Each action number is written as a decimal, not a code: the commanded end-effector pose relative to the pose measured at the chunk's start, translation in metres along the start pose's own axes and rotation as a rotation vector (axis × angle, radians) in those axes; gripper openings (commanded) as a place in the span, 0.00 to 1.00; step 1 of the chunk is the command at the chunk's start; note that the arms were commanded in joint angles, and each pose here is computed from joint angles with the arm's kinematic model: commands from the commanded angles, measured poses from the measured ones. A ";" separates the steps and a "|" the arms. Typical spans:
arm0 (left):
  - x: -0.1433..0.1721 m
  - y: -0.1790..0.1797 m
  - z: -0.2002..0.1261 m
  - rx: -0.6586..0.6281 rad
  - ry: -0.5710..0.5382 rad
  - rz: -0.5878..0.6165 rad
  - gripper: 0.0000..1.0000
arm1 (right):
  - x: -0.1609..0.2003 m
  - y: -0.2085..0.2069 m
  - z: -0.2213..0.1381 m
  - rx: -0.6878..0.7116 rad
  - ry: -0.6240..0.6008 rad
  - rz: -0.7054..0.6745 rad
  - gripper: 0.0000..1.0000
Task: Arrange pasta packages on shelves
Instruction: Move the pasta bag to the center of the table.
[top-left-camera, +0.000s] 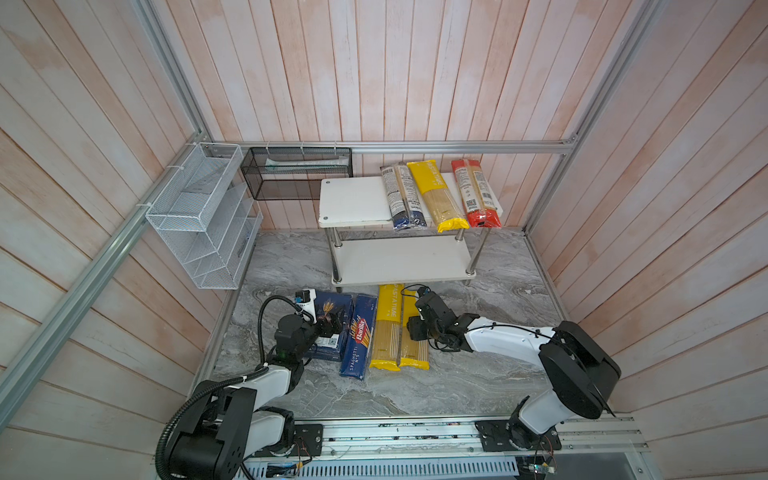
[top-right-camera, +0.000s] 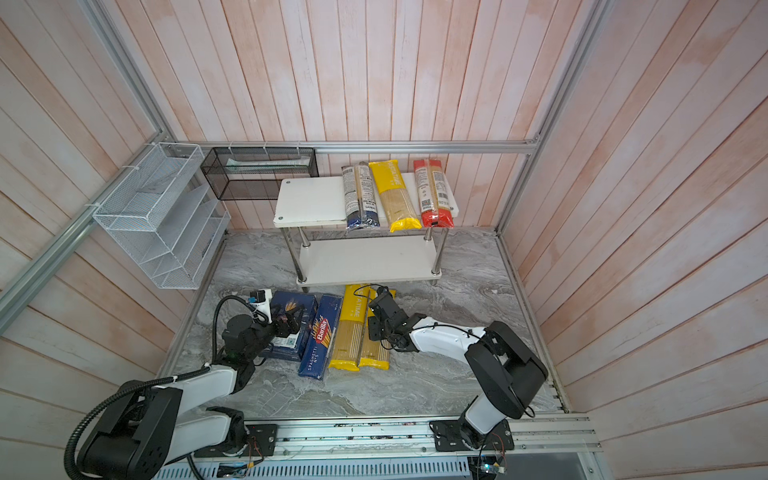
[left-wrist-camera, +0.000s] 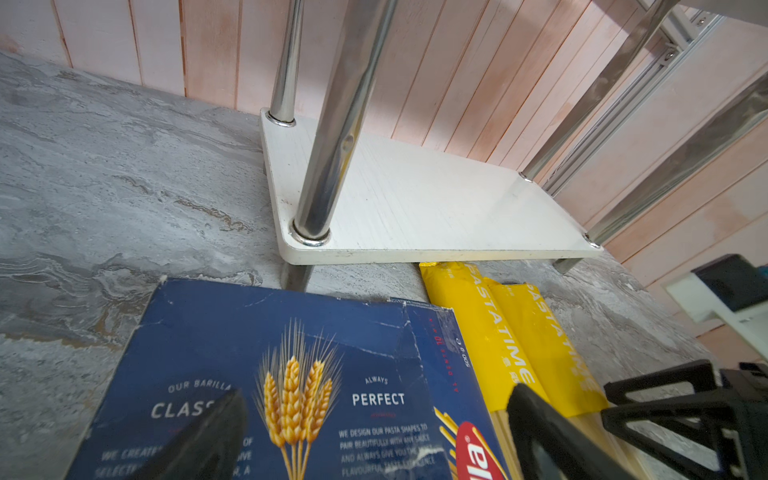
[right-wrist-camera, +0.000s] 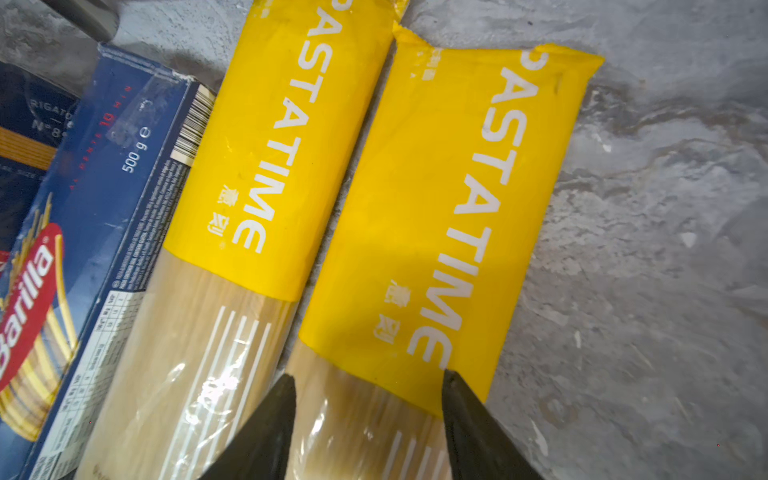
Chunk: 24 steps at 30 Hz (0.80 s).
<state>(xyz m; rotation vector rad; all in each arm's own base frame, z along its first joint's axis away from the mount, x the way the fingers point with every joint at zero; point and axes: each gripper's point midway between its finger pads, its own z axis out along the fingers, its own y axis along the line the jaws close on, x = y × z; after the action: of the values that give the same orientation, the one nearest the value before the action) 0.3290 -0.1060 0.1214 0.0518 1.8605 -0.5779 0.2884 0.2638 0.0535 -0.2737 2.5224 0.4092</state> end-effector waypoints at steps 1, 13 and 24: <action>0.000 0.002 0.001 -0.017 0.000 0.013 1.00 | 0.003 0.002 0.001 -0.015 0.023 -0.019 0.58; -0.001 0.000 0.000 -0.016 -0.006 0.021 1.00 | 0.012 -0.007 0.009 0.019 0.042 -0.015 0.57; -0.001 0.000 0.000 -0.017 -0.007 0.018 1.00 | 0.029 -0.022 0.017 0.127 0.121 -0.014 0.58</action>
<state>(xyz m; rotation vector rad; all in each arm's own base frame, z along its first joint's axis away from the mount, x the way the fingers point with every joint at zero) 0.3292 -0.1064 0.1213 0.0518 1.8599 -0.5652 0.2911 0.2647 0.0420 -0.2842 2.5541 0.3625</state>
